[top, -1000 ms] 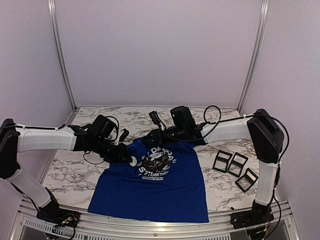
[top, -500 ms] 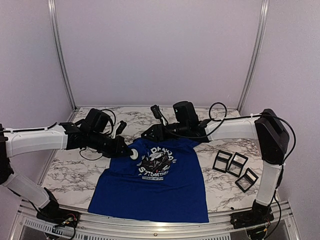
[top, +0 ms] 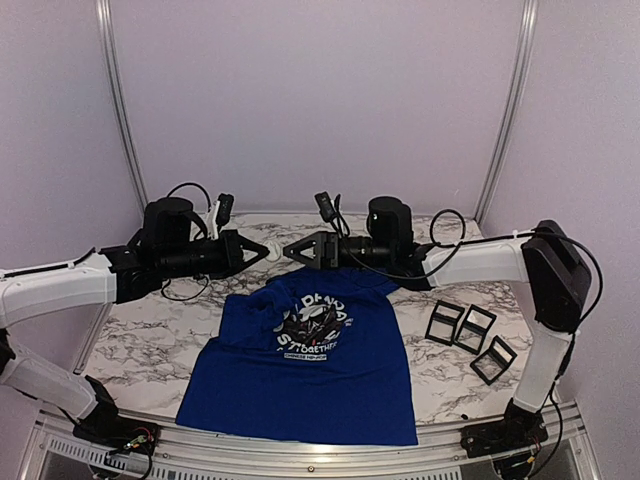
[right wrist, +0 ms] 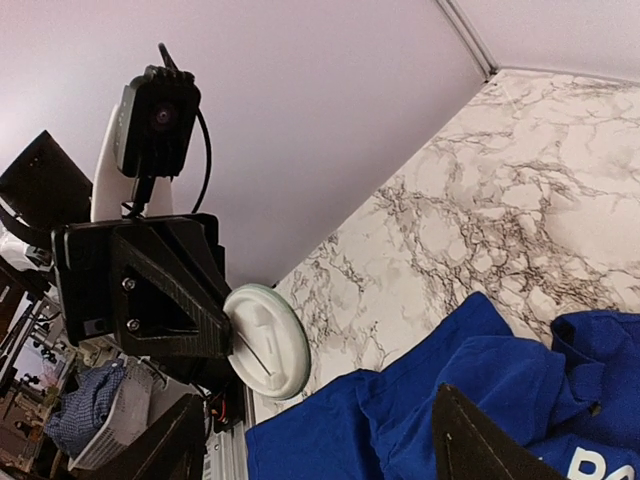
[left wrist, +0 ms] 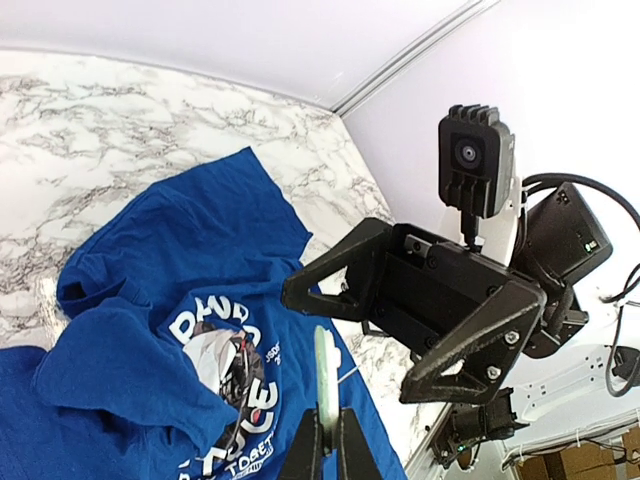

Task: Remove the brooch from the garment
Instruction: Close the brooch securely.

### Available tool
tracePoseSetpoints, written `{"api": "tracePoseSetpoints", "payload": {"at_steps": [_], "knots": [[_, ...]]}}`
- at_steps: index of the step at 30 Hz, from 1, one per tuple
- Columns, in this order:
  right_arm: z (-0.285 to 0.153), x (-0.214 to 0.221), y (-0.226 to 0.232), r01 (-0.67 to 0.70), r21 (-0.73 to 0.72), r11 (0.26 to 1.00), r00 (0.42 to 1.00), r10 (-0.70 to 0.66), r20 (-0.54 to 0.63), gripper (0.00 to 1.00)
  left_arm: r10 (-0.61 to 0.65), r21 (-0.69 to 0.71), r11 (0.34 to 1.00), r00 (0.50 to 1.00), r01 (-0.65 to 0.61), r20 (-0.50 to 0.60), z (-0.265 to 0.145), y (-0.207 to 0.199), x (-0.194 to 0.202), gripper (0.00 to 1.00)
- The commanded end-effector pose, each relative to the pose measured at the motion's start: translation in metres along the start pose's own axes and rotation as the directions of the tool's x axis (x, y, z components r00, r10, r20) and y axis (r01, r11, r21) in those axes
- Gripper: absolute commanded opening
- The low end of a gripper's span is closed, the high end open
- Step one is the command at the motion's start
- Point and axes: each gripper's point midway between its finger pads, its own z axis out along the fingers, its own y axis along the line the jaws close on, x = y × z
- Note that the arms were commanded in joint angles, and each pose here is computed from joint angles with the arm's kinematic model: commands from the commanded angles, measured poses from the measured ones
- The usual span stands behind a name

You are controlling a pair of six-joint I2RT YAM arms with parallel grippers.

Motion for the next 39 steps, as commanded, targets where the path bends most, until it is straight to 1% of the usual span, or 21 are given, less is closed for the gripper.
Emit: {"api": "tracePoseSetpoints", "payload": {"at_steps": [1,7,15,17,21,24,32,36,39], "knots": [[-0.007,-0.025,0.032,0.003,-0.143,0.990,0.996,0.009,0.084,0.74,0.001,0.085,0.996,0.991,-0.013,0.136,-0.009,-0.017,-0.024,0.00],[-0.007,-0.028,0.040,-0.041,-0.227,0.973,0.992,0.066,0.104,0.70,0.011,0.144,0.989,0.982,-0.038,0.188,-0.017,-0.029,-0.029,0.00],[-0.003,-0.026,0.037,-0.071,-0.236,0.969,0.991,0.095,0.092,0.62,0.023,0.222,0.972,0.974,-0.074,0.224,-0.020,-0.044,-0.028,0.00],[-0.003,-0.026,0.037,-0.073,-0.239,0.968,0.991,0.097,0.093,0.59,0.026,0.231,0.970,0.976,-0.077,0.217,-0.017,-0.046,-0.026,0.00],[-0.004,-0.027,0.039,-0.075,-0.247,0.966,0.991,0.100,0.093,0.50,0.032,0.239,0.967,0.977,-0.083,0.212,-0.012,-0.048,-0.023,0.00],[-0.004,-0.026,0.039,-0.080,-0.249,0.965,0.990,0.106,0.090,0.46,0.037,0.246,0.965,0.977,-0.089,0.209,-0.010,-0.050,-0.022,0.00],[-0.005,-0.028,0.042,-0.084,-0.264,0.961,0.989,0.112,0.094,0.43,0.047,0.246,0.965,0.981,-0.093,0.188,-0.004,-0.049,-0.015,0.00],[-0.005,-0.027,0.041,-0.088,-0.263,0.961,0.989,0.115,0.090,0.38,0.050,0.250,0.963,0.981,-0.097,0.188,-0.005,-0.050,-0.015,0.00],[-0.004,-0.027,0.041,-0.089,-0.264,0.960,0.989,0.116,0.090,0.36,0.054,0.252,0.963,0.982,-0.100,0.183,-0.004,-0.051,-0.014,0.00]]}}
